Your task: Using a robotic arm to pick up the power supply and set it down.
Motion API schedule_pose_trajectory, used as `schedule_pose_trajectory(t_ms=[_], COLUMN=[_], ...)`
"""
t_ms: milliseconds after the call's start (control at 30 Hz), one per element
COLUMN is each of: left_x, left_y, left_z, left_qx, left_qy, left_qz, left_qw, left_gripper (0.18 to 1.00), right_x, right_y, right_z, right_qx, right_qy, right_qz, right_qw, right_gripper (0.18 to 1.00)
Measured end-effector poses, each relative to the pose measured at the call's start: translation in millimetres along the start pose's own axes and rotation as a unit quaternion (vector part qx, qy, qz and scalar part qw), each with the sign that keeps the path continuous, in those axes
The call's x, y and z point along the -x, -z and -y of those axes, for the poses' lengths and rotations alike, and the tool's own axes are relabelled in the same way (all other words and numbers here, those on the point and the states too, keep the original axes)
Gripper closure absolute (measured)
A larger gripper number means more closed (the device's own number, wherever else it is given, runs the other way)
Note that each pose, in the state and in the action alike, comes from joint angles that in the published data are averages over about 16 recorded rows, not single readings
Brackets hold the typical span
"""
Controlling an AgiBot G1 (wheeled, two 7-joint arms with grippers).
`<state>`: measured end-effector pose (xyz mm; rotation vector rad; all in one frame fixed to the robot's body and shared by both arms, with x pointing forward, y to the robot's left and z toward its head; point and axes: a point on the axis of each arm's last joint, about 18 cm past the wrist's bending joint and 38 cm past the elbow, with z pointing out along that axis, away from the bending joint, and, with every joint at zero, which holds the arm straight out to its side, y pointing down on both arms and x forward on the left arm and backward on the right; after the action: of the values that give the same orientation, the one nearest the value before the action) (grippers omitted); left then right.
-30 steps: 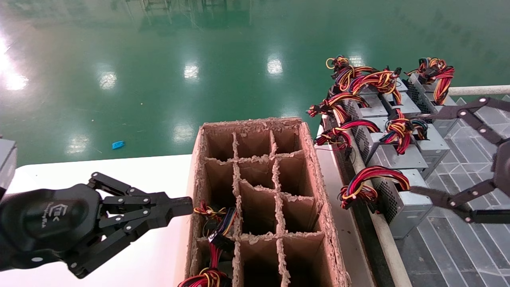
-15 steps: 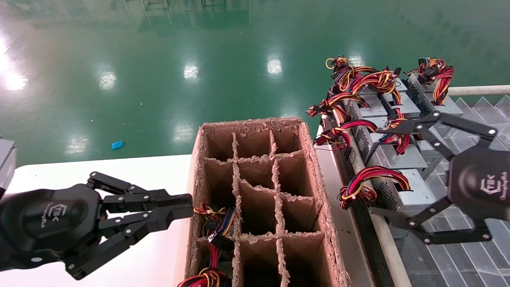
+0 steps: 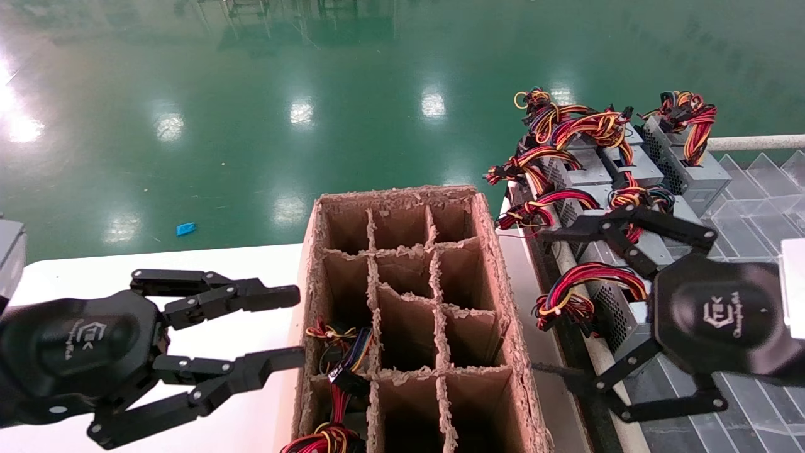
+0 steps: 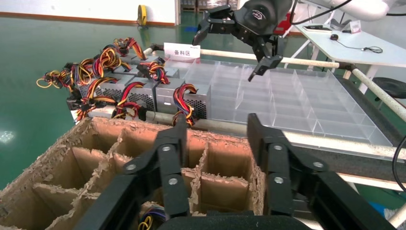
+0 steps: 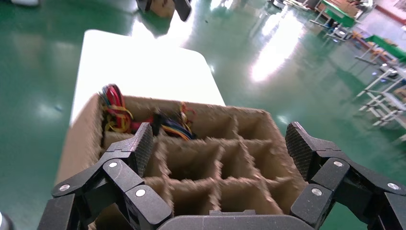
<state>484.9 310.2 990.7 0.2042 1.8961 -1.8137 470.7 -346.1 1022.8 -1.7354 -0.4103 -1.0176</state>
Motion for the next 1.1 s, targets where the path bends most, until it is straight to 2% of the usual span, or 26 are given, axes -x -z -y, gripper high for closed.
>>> schedule_pose_trajectory(t_ms=[267, 500, 800, 1100], left_x=[0, 0, 0, 0], left_y=[0, 0, 0, 0], left_z=[0, 0, 0, 0], left_qx=[0.000, 0.000, 0.000, 0.000], left_qy=[0.000, 0.000, 0.000, 0.000], left_qz=[0.000, 0.000, 0.000, 0.000], left_qw=[1.0000, 1.0000, 1.0000, 1.0000], left_gripper=[0.586, 0.419, 0.281, 0.203], right_x=[9, 18, 28, 32], right_y=[-16, -29, -42, -46], right_z=[-2, -3, -4, -4], right_qx=[-0.039, -0.072, -0.106, -0.118], right_qy=[-0.066, -0.125, -0.187, -0.207], right_qz=[0.019, 0.037, 0.058, 0.065], right_qw=[0.997, 0.989, 0.975, 0.969], right_gripper=[0.179, 0.179, 0.179, 0.179])
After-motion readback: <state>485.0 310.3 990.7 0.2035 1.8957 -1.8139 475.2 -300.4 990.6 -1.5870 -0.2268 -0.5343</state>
